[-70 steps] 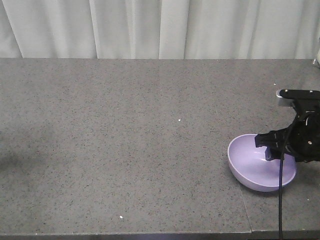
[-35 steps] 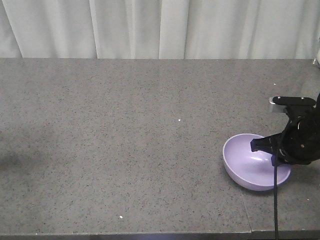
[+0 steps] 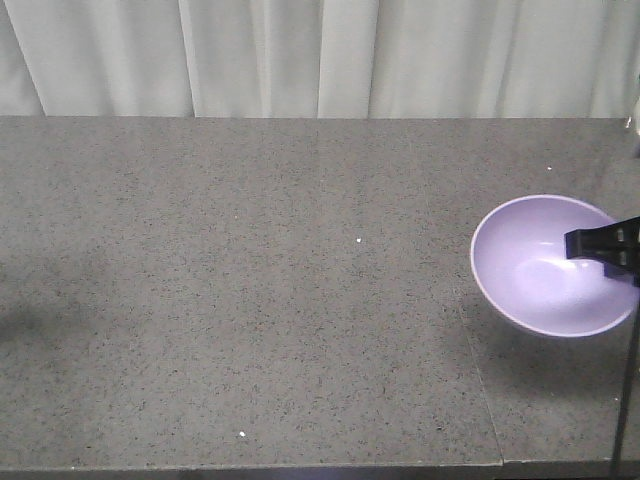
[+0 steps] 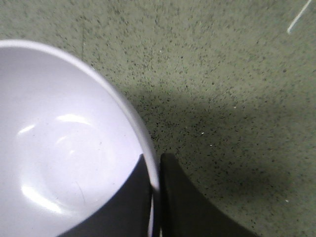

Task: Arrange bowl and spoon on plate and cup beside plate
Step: 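Lift the lilac bowl with the right gripper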

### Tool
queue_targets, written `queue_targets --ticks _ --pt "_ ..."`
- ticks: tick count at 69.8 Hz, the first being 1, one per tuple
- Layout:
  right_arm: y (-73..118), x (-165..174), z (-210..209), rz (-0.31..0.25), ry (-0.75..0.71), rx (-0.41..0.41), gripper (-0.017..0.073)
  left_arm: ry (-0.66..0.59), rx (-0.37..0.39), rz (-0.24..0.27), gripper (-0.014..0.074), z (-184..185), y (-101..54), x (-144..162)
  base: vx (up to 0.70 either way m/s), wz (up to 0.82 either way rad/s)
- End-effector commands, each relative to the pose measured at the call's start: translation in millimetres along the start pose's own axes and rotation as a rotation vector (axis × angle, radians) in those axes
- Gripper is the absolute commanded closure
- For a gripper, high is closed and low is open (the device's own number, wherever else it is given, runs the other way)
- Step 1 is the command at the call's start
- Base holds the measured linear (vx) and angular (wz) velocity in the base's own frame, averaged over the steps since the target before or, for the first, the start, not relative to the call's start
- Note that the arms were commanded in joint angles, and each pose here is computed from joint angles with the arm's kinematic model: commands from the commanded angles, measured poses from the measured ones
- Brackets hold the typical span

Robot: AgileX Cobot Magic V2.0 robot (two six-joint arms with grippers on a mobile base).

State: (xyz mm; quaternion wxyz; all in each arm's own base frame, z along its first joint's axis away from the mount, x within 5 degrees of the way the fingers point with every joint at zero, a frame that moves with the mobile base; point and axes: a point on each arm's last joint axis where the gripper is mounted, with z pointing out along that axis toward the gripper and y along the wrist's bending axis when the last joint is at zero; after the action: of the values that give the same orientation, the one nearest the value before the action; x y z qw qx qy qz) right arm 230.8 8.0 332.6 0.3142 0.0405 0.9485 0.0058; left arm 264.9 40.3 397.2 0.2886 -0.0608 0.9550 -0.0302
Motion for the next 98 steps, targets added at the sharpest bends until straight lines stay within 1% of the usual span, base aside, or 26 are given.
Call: queue_targets --ticks 1,9,19,98 --pt "-2.8 -0.9 -46.9 0.005 -0.178 -0.016 0.0565 -0.096 0.015 -0.007 0.0600 -17.5 -4.0 -5.4 0.00 0.00" --pt "-6.0 8.6 -77.8 0.005 -0.275 -0.020 0.0565 -0.096 0.015 -0.007 0.0600 -17.5 -4.0 -5.4 0.00 0.00" --pt "-9.0 15.6 -93.7 -0.002 -0.319 -0.008 0.0565 -0.096 0.015 -0.007 0.0600 -17.5 -4.0 -5.4 0.00 0.00" --pt "-9.6 17.7 -96.1 -0.003 -0.318 -0.005 0.0565 -0.096 0.015 -0.007 0.0600 -17.5 -4.0 -5.4 0.00 0.00"
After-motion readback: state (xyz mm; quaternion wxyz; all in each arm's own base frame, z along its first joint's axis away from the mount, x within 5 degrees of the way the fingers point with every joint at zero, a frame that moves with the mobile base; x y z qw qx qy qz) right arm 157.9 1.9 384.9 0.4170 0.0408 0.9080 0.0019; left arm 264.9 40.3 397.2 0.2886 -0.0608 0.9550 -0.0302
